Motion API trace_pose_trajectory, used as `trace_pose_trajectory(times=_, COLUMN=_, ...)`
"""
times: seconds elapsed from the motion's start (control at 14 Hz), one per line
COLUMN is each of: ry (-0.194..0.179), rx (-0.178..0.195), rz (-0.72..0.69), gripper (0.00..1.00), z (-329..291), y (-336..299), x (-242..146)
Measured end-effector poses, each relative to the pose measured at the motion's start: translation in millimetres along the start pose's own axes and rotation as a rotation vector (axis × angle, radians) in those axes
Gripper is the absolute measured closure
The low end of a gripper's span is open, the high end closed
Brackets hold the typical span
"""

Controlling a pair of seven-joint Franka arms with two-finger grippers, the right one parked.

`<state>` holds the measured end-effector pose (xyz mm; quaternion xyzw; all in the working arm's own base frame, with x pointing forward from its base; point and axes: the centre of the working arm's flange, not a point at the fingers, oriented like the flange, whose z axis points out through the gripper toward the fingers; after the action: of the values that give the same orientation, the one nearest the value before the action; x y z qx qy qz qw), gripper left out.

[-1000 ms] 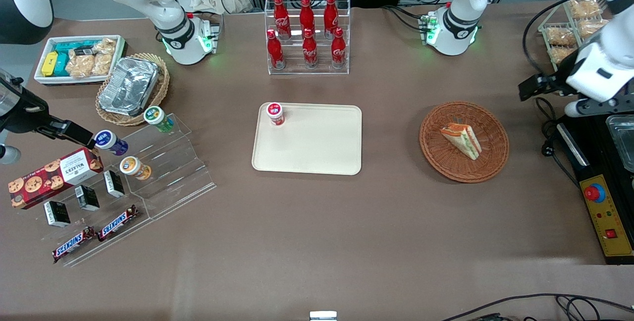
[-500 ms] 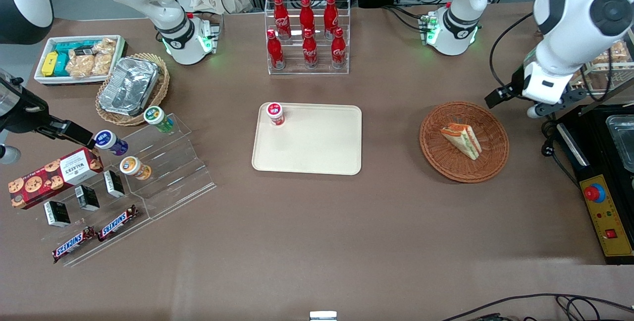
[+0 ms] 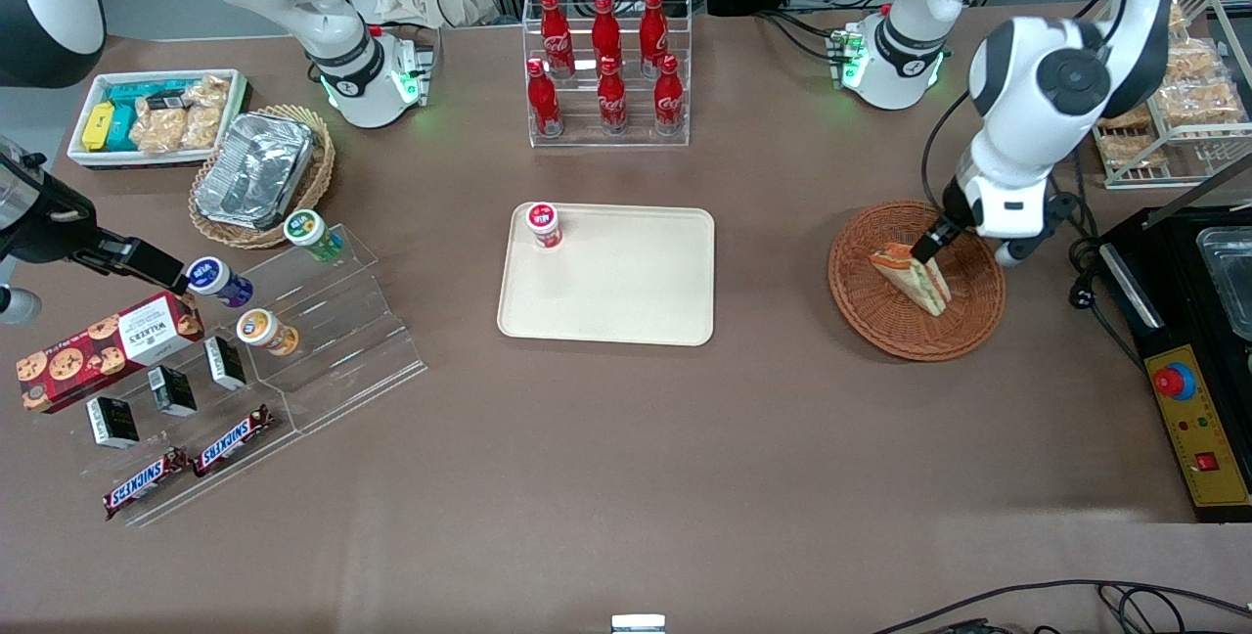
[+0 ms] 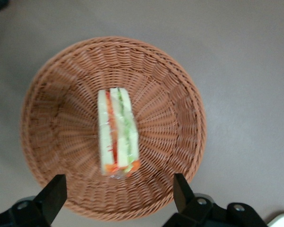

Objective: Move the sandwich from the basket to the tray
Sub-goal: 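Lower the open left gripper around the sandwich and close it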

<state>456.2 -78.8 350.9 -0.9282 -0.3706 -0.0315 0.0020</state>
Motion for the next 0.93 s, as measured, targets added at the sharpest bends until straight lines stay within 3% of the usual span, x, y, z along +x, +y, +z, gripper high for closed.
trace_pose_trajectory(times=0.57, ry=0.017, rx=-0.032, rz=-0.018, gripper=0.0, z=55, y=9, x=-1)
trace_pose_trajectory(times=0.93, ry=0.029, rx=-0.031, rz=-0.004, gripper=0.0, z=71, y=-2, x=-6)
